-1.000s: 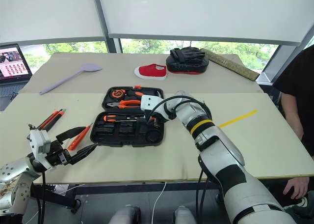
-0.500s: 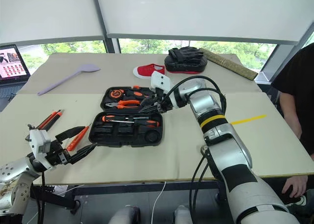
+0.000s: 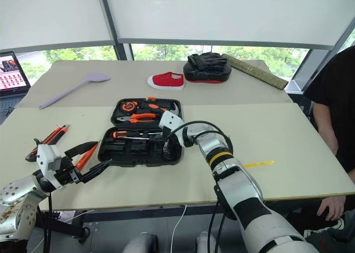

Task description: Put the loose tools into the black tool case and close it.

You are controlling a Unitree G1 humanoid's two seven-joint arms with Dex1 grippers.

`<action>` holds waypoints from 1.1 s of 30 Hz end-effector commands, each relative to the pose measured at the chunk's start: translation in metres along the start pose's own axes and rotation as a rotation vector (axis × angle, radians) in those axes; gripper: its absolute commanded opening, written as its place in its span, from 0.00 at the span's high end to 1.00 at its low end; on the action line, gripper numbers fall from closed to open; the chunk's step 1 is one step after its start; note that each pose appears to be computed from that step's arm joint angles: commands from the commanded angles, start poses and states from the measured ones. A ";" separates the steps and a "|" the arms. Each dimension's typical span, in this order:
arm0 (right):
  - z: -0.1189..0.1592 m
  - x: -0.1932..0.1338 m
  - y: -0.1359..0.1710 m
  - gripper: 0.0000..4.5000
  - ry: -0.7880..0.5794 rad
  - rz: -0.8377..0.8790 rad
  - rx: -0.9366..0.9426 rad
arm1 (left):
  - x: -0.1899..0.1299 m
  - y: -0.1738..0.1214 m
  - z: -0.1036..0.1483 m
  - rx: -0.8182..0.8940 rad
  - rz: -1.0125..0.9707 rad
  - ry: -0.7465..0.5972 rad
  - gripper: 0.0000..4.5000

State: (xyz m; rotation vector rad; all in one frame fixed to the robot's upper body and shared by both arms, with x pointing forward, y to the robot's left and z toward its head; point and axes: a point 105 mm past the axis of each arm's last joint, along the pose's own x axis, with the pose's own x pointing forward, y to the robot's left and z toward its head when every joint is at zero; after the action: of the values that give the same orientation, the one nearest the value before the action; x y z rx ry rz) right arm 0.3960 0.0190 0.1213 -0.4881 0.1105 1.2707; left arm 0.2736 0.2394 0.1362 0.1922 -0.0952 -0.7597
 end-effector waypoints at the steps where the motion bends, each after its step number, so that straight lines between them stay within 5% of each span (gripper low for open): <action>1: -0.018 0.006 0.005 0.99 0.058 -0.017 0.071 | 0.000 0.004 0.007 0.050 0.028 0.013 0.00; 9: 0.052 -0.018 -0.005 0.99 -0.286 0.051 0.006 | -0.030 0.011 0.018 0.006 0.146 -0.033 0.00; 10: 0.060 -0.029 -0.006 0.87 -0.328 0.061 -0.006 | -0.039 0.014 0.019 -0.013 0.174 -0.033 0.00; 12: 0.067 -0.051 -0.003 0.84 -0.389 0.075 -0.056 | -0.063 0.022 0.016 -0.023 0.251 -0.002 0.00; 17: 0.067 -0.121 0.015 0.45 -0.586 0.003 -0.197 | -0.147 0.042 -0.005 -0.091 0.544 0.166 0.00; 23: 0.014 -0.163 0.062 0.00 -0.479 0.006 -0.107 | -0.219 0.041 -0.027 -0.171 0.801 0.340 0.00; 24: 0.009 -0.165 0.068 0.00 -0.468 0.006 -0.083 | -0.225 0.039 -0.031 -0.196 0.823 0.369 0.00; 33: 0.013 -0.173 0.083 0.00 -0.475 -0.109 -0.109 | -0.158 0.032 -0.005 -0.289 0.617 0.319 0.00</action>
State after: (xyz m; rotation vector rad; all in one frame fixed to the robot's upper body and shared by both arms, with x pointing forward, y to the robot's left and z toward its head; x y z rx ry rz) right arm 0.2625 -0.1112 0.1502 -0.2611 -0.3069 1.2883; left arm 0.1726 0.3859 0.1276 0.0209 0.2458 -0.0601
